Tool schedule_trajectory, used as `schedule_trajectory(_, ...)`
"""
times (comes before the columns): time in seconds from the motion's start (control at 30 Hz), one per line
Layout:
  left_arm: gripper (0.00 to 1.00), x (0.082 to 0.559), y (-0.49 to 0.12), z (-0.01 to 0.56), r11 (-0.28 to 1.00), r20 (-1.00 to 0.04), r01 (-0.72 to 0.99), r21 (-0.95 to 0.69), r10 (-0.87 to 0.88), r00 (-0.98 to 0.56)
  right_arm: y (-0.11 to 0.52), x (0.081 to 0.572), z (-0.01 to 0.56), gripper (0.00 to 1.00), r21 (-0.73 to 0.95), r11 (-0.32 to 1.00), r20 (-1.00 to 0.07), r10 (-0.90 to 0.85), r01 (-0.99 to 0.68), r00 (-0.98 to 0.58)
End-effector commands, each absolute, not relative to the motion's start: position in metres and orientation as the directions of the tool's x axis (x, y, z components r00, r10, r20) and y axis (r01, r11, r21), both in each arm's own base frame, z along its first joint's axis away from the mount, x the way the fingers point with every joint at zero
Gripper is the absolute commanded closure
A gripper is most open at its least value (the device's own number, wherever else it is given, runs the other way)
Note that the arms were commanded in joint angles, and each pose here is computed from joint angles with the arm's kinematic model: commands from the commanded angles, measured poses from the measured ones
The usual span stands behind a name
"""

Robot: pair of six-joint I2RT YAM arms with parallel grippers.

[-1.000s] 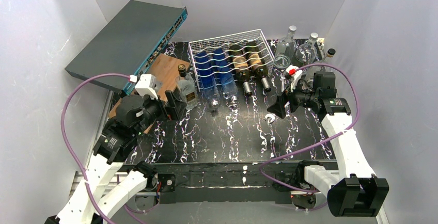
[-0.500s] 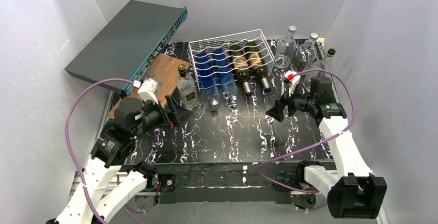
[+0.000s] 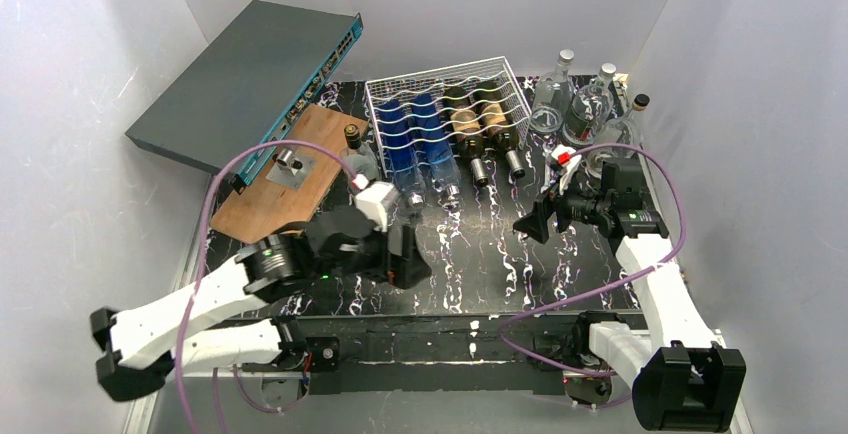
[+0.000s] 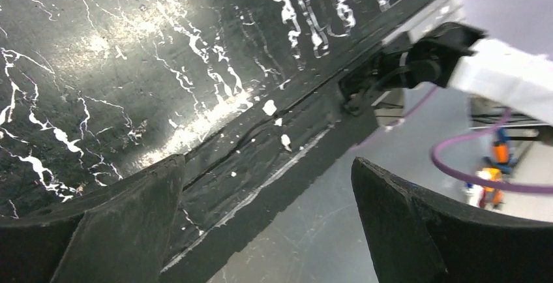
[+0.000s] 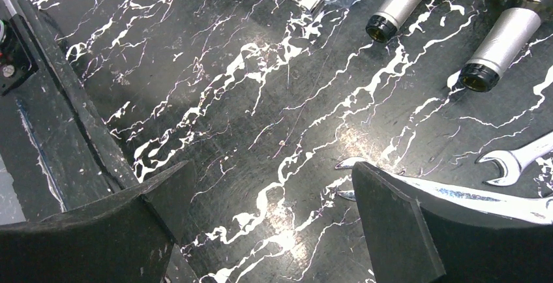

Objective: Take the wine bottle off the wine rack
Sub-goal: Pick up the wine bottle from the wine rack.

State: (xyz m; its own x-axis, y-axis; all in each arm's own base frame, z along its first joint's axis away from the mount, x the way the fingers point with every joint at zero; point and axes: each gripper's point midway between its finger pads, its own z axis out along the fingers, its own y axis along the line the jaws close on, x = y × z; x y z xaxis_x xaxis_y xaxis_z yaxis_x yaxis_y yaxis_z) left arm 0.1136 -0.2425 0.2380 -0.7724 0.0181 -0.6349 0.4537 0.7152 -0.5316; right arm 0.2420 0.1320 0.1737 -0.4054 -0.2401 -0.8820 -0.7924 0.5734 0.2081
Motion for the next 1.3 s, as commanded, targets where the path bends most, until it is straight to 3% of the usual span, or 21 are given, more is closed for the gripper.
schedule_trajectory(0.0, 0.02, 0.134, -0.258, 0.233, 0.812, -0.699, 0.43, -0.395, 0.039, -0.714, 0.133, 0.242, 0.182, 0.02, 0.163, 0.556, -0.907, -0.239, -0.815, -0.345)
schedule_trajectory(0.5, 0.02, 0.206, -0.281, 0.214, 0.939, -0.821, 0.309, -0.15, 0.056, -0.569, 0.129, 0.239, 0.185, 0.02, 0.127, 0.577, -0.913, -0.251, -0.807, -0.323)
schedule_trajectory(0.93, 0.02, 0.24, -0.271, 0.194, 0.95, -0.781, 0.213, -0.23, -0.05, -0.623, 0.127, 0.238, 0.185, 0.01, 0.104, 0.581, -0.913, -0.265, -0.807, -0.309)
schedule_trajectory(1.27, 0.03, 0.27, -0.262, 0.189, 0.975, -0.808, 0.133, -0.178, -0.068, -0.585, 0.127, 0.237, 0.185, 0.02, 0.1, 0.58, -0.914, -0.267, -0.808, -0.306)
